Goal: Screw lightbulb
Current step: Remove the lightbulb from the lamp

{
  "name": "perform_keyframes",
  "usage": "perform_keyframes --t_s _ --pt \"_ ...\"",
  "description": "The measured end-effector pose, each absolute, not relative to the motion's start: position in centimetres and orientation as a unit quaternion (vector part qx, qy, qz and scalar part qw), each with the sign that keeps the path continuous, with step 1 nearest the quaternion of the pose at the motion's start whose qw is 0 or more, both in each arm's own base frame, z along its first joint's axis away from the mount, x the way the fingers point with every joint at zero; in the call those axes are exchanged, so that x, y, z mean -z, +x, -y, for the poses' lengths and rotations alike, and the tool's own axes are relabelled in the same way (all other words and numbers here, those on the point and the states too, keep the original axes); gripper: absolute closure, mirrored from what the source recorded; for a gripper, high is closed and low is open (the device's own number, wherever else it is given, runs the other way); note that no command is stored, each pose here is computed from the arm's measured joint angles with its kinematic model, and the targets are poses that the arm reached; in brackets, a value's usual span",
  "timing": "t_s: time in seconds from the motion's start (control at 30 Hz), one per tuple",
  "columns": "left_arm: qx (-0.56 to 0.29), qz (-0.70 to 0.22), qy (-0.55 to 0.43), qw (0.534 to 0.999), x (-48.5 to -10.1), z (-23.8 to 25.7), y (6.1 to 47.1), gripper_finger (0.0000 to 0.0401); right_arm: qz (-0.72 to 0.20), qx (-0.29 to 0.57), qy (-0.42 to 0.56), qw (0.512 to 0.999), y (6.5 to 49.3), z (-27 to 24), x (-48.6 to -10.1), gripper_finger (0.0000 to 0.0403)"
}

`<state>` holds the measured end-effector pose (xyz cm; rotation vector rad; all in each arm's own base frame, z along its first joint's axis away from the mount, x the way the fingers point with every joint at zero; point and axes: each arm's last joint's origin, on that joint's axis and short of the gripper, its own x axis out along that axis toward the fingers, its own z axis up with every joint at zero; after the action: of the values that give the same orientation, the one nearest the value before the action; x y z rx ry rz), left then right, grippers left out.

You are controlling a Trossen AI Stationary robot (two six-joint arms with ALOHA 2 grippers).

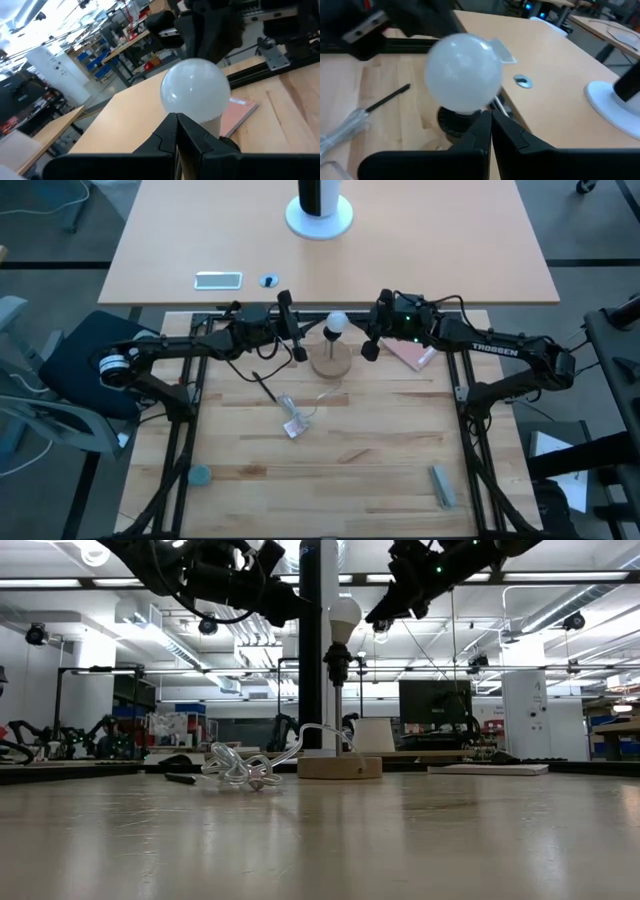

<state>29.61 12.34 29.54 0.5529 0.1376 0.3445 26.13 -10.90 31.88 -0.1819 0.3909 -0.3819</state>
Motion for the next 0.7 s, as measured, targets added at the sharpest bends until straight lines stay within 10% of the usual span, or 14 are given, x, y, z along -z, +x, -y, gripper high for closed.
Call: perform_keyframes --t_s 0.4,0.7 --pt "-0.198 -0.117 0.249 0.941 -28.6 -12.6 29.6 0.0401 -0.149 0.142 -0.087 0.975 26.1 11.0 -27.9 0.0391" --pt "-0.19 -0.124 0.237 0.945 -27.1 -13.0 30.5 0.0401 -0.108 0.168 -0.092 0.976 27.0 11.5 -26.7 0.0297"
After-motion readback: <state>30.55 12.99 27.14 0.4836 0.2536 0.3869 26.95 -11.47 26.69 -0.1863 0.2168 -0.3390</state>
